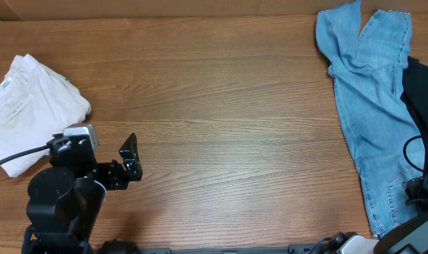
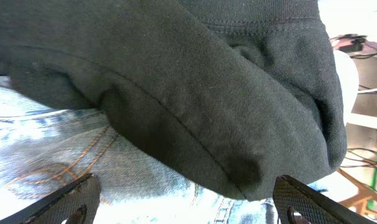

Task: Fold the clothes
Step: 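Reach the right gripper to the black shirt on the jeans and grasp it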

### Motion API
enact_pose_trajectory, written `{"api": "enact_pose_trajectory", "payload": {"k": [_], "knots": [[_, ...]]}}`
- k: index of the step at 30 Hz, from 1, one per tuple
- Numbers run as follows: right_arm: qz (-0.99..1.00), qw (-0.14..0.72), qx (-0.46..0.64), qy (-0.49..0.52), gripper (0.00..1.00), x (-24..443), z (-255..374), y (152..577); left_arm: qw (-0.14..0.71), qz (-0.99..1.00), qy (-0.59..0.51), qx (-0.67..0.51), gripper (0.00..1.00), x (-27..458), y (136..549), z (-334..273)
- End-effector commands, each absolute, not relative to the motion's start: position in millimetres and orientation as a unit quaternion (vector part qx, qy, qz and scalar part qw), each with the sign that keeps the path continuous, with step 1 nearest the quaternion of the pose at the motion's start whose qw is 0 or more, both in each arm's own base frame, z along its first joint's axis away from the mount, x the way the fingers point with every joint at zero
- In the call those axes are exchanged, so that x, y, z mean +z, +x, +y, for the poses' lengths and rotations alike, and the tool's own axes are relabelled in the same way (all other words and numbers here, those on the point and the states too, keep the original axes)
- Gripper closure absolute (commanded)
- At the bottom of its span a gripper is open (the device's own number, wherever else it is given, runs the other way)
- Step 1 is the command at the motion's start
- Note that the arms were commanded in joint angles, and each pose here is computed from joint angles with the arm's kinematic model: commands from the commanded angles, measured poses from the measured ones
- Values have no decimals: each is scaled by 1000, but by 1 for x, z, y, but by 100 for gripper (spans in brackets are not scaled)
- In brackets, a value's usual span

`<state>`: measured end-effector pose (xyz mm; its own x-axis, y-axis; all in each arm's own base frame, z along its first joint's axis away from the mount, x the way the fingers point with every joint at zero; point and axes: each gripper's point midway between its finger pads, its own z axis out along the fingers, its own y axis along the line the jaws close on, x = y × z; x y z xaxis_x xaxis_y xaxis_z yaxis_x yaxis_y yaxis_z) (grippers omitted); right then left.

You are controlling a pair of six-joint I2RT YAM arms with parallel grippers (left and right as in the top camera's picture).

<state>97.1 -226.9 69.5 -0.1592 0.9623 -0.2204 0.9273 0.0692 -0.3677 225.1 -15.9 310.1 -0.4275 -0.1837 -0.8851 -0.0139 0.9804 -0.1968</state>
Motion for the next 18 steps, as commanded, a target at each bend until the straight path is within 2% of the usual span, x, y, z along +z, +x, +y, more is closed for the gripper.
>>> {"api": "enact_pose_trajectory", "payload": {"k": [1, 7, 18], "knots": [[-724, 42, 238, -646, 8, 74, -236, 95, 541, 836, -54, -71, 0, 320, 225, -13], [-722, 54, 252, -642, 8, 73, -239, 90, 535, 840, -55, -70, 0, 316, 223, -13], [-685, 74, 237, -685, 17, 67, -245, 65, 535, 840, -55, -70, 0, 316, 223, -13]]}}
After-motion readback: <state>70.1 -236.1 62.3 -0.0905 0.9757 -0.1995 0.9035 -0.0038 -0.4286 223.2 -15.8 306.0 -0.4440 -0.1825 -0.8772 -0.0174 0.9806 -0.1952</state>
